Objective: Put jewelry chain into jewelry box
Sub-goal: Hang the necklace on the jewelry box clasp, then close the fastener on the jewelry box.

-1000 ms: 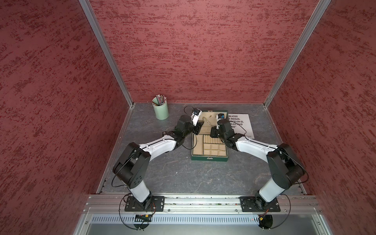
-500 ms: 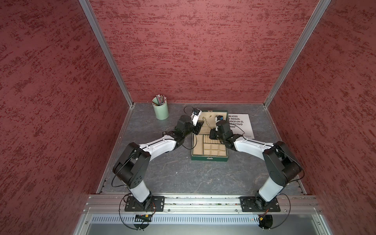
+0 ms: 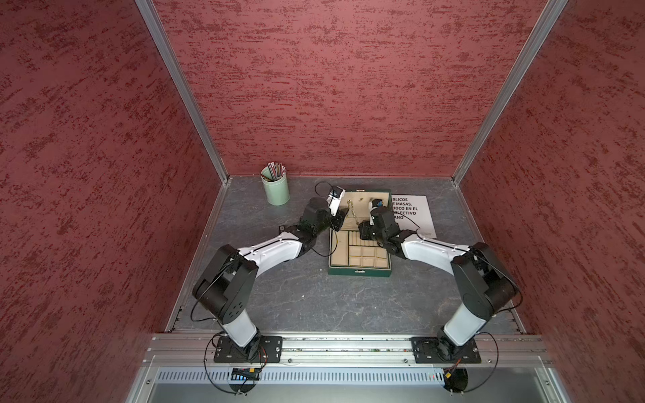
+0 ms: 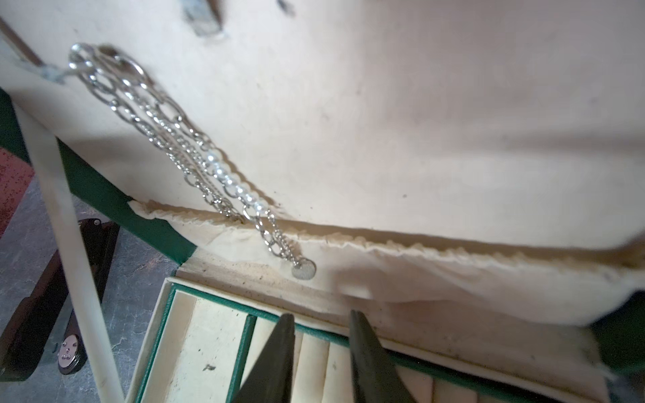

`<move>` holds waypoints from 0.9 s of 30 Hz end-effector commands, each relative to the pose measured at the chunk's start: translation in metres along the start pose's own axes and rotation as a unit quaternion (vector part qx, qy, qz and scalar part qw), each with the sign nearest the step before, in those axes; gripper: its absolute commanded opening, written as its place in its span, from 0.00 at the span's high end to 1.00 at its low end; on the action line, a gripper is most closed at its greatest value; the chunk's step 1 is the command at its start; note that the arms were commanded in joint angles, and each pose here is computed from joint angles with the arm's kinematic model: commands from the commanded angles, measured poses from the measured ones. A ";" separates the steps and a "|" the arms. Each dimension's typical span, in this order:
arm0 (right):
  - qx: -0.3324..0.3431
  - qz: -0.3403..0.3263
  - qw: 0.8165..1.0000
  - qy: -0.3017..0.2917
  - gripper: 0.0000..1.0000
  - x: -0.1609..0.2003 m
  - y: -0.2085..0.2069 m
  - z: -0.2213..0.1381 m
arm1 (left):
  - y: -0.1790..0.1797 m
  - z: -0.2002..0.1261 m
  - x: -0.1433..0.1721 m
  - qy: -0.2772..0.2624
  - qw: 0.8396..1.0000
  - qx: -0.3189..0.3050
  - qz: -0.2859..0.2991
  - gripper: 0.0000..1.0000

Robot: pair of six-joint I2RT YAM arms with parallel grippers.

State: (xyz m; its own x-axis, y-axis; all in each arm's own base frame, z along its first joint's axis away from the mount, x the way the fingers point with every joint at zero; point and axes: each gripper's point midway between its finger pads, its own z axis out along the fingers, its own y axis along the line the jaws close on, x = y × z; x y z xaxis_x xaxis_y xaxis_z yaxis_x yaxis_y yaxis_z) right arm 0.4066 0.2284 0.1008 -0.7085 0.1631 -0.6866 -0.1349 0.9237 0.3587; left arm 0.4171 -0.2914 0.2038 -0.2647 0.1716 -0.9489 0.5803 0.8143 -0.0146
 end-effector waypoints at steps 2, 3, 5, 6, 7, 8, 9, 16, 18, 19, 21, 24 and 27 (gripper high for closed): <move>-0.015 -0.007 0.999 -0.027 0.66 -0.028 0.012 -0.023 | -0.003 -0.014 -0.022 -0.029 1.000 -0.003 0.000 0.49; -0.017 -0.013 0.999 -0.031 0.65 -0.031 0.014 -0.028 | -0.002 -0.016 -0.025 -0.032 0.999 -0.004 -0.001 0.48; -0.019 -0.029 0.999 -0.042 0.63 -0.037 0.016 -0.040 | -0.002 -0.021 -0.032 -0.036 0.999 -0.006 -0.005 0.46; -0.022 -0.041 0.998 -0.049 0.60 -0.042 0.018 -0.048 | -0.001 -0.023 -0.034 -0.037 0.999 -0.010 -0.011 0.44; -0.023 -0.053 0.997 -0.056 0.58 -0.046 0.019 -0.055 | 0.002 -0.025 -0.038 -0.036 0.999 -0.016 -0.019 0.41; -0.025 -0.068 0.995 -0.063 0.56 -0.050 0.020 -0.062 | 0.003 -0.027 -0.042 -0.036 0.999 -0.020 -0.026 0.39; -0.025 -0.082 0.994 -0.069 0.55 -0.053 0.022 -0.068 | 0.005 -0.028 -0.044 -0.032 0.999 -0.021 -0.034 0.38; -0.081 -0.210 0.969 -0.099 0.53 -0.081 0.057 -0.101 | 0.029 -0.026 -0.065 -0.017 0.985 -0.004 -0.172 0.23; -0.079 -0.265 0.955 -0.103 0.50 -0.093 0.065 -0.107 | 0.042 -0.023 -0.067 -0.006 0.975 -0.002 -0.223 0.06; -0.073 -0.296 0.947 -0.102 0.45 -0.098 0.067 -0.108 | 0.048 -0.021 -0.067 -0.001 0.969 -0.004 -0.246 0.00; -0.063 -0.379 0.918 -0.100 0.25 -0.103 0.070 -0.111 | 0.062 -0.018 -0.062 0.005 0.957 -0.009 -0.290 0.00; -0.024 -0.446 0.890 -0.092 0.10 -0.114 0.063 -0.112 | 0.076 -0.015 -0.058 0.009 0.941 -0.014 -0.337 0.00; -0.029 -0.493 0.864 -0.098 0.08 -0.120 0.065 -0.114 | 0.082 -0.008 -0.049 0.019 0.936 -0.020 -0.351 0.00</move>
State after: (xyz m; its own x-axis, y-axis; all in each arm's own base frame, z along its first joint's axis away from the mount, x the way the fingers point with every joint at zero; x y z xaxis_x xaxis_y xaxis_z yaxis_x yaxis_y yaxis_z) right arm 0.4024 0.2374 0.2937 -0.1670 -0.4635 -0.8702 -0.6018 0.7471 -0.2825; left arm 0.4697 -0.2229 0.2658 -0.5257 -0.3538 -0.7736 0.2741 0.7904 -0.5478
